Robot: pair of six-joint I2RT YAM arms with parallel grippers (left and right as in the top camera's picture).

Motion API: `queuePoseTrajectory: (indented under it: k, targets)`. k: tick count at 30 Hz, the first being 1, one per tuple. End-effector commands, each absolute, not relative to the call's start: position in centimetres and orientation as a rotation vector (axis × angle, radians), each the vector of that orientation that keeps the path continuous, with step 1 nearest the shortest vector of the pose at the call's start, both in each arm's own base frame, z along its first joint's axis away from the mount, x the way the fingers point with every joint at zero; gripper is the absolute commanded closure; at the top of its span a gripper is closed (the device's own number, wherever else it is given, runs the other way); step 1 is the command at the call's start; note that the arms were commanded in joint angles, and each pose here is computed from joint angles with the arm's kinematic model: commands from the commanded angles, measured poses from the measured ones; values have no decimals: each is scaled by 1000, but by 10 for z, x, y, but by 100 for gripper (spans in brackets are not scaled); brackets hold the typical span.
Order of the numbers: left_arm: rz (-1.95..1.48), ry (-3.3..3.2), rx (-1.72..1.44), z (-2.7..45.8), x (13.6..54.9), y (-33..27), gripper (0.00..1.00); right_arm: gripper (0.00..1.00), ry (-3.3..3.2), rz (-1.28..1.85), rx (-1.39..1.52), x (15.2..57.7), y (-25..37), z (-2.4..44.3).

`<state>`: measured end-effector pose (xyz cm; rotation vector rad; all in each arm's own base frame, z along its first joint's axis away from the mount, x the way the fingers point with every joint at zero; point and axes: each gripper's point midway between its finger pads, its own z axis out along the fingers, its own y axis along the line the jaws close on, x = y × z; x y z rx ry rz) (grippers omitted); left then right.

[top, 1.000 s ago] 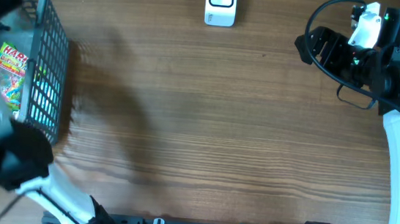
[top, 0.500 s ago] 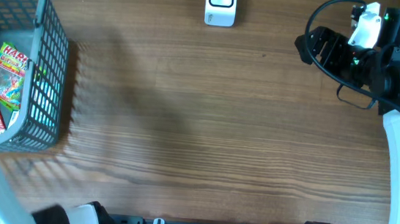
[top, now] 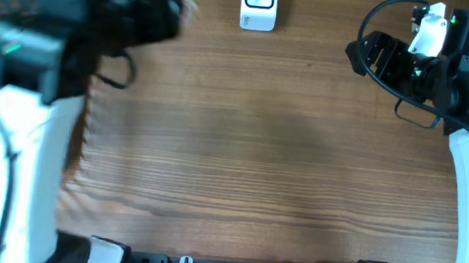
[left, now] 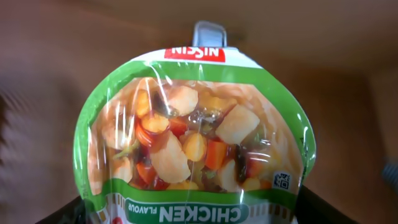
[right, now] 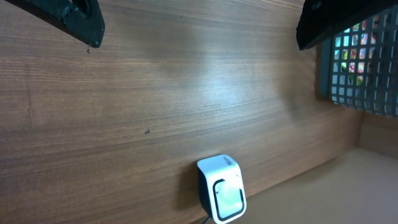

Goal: Scan the item barcode
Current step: 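Lift the cup out and set it on the table center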

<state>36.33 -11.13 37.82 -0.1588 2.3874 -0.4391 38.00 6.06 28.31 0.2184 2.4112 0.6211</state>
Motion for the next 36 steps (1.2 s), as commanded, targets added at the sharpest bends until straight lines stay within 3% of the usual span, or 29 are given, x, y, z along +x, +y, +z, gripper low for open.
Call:
queuePoseTrajectory:
  k: [1, 11, 27, 34, 36]
  targets:
    - [-419, 2591, -55, 325, 359, -159, 32, 0, 2402, 642, 222, 382, 62, 287]
    - [-265, 3107, 130, 206, 320, -208, 33, 0, 2403, 642, 221, 382, 62, 287]
    - [-103, 3489, 298, 99, 287, -240, 31, 0, 2402, 642, 221, 382, 62, 287]
    - [-37, 3546, 322, 56, 287, -251, 28, 0, 2403, 642, 221, 382, 62, 287]
    - [-46, 3537, 320, 52, 290, -252, 23, 0, 2402, 642, 221, 382, 62, 287]
